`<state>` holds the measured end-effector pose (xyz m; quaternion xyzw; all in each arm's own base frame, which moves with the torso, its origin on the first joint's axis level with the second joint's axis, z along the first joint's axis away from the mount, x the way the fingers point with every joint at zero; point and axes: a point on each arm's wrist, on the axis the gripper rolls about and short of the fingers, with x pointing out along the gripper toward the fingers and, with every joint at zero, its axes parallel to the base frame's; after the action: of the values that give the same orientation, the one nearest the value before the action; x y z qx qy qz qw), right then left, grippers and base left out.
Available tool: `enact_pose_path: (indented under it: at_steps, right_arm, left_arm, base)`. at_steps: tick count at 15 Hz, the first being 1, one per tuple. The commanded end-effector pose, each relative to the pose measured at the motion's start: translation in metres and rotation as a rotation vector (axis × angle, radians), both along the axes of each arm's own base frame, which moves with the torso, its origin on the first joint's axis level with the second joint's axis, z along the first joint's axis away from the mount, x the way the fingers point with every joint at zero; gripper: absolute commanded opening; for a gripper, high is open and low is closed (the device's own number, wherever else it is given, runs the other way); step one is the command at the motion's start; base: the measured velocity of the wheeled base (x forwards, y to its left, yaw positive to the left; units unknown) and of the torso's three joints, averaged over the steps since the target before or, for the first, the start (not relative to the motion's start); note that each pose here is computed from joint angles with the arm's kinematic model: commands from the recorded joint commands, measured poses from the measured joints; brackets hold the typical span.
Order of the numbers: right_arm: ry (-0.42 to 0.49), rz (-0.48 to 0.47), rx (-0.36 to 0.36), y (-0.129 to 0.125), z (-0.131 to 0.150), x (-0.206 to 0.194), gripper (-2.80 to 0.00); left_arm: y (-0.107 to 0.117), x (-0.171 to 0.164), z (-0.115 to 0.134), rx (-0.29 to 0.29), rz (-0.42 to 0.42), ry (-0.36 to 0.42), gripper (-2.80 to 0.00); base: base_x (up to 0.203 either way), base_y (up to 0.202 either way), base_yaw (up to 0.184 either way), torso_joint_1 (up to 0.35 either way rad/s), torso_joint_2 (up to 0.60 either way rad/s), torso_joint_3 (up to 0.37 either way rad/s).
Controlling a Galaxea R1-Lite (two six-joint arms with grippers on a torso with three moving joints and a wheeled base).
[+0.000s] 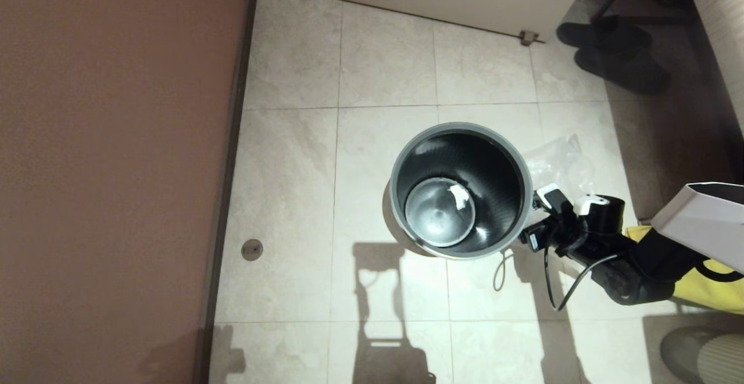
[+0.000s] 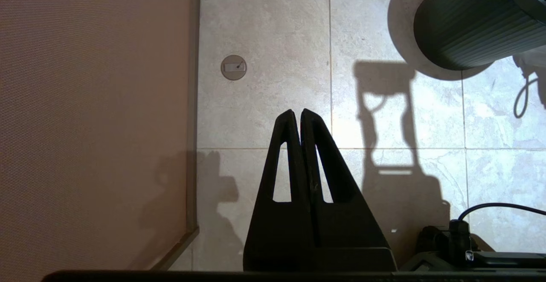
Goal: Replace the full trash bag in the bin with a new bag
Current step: Pick up the trash bag
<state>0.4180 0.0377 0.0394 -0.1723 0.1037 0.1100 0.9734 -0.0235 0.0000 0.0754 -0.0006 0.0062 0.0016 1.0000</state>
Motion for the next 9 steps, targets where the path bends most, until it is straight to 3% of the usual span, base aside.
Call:
enact_pose_path:
  at_steps: [1, 6, 9]
  right_arm:
    - [-0.023, -0.003, 0.002, -0.001, -0.003, 0.010, 0.00]
    - [-0.092, -0.044, 0.005, -0.005, -0.001, 0.035, 0.00]
    - [-0.126, -0.094, 0.001, -0.022, 0.002, 0.053, 0.00]
  left_arm:
    - [0.000, 0.000, 0.000, 0.000, 0.001, 0.001, -2.80]
    - [0.000, 0.000, 0.000, 0.000, 0.001, 0.001, -2.80]
    - [0.000, 0.000, 0.000, 0.000, 0.000, 0.001, -2.80]
  base:
    - [0.000, 0.000, 0.000, 0.000, 0.00, 0.000]
    - [0.000, 0.000, 0.000, 0.000, 0.00, 0.000]
    - [0.000, 0.000, 0.000, 0.000, 0.00, 0.000]
